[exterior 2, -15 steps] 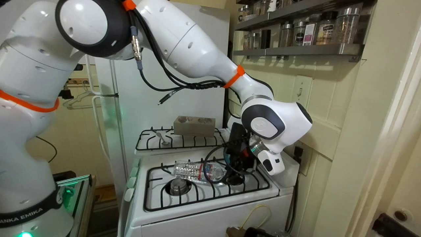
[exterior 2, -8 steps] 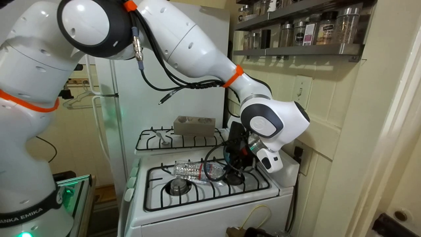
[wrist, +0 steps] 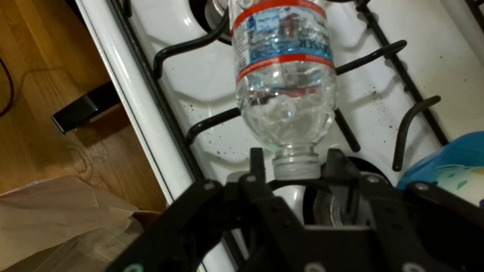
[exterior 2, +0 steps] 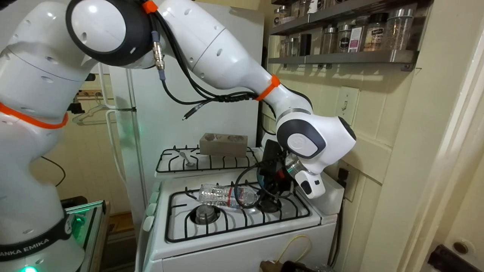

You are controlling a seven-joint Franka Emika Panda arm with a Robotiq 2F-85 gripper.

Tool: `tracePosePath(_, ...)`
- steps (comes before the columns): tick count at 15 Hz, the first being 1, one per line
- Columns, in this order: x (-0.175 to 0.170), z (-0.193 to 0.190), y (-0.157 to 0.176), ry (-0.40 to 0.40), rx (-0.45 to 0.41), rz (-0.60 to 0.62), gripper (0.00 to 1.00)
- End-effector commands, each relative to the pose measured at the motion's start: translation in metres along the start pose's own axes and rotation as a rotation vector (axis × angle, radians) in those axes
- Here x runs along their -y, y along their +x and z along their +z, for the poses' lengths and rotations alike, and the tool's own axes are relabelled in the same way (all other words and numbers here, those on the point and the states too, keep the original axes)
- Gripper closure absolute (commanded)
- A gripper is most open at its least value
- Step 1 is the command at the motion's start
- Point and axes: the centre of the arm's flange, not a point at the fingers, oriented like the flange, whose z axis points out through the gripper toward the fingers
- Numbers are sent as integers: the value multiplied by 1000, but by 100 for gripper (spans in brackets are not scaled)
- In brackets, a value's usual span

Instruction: Put the water bottle in the box on the left

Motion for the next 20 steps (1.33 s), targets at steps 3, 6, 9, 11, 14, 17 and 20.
tracePosePath(3, 1, 3, 5, -13, 10, 4, 50)
tracePosePath(6, 1, 5, 7, -15, 6, 8, 56)
tracePosePath(9, 0, 6, 7, -13, 5, 13, 60)
tracePosePath(11, 0, 6, 7, -14, 2, 16, 84)
tracePosePath(14, -3, -6, -3, -24, -26, 10, 92)
tracePosePath(17, -1, -42, -40, -27, -150, -39, 92)
tracePosePath(20, 12, -86, -77, 31, -306, -92, 92)
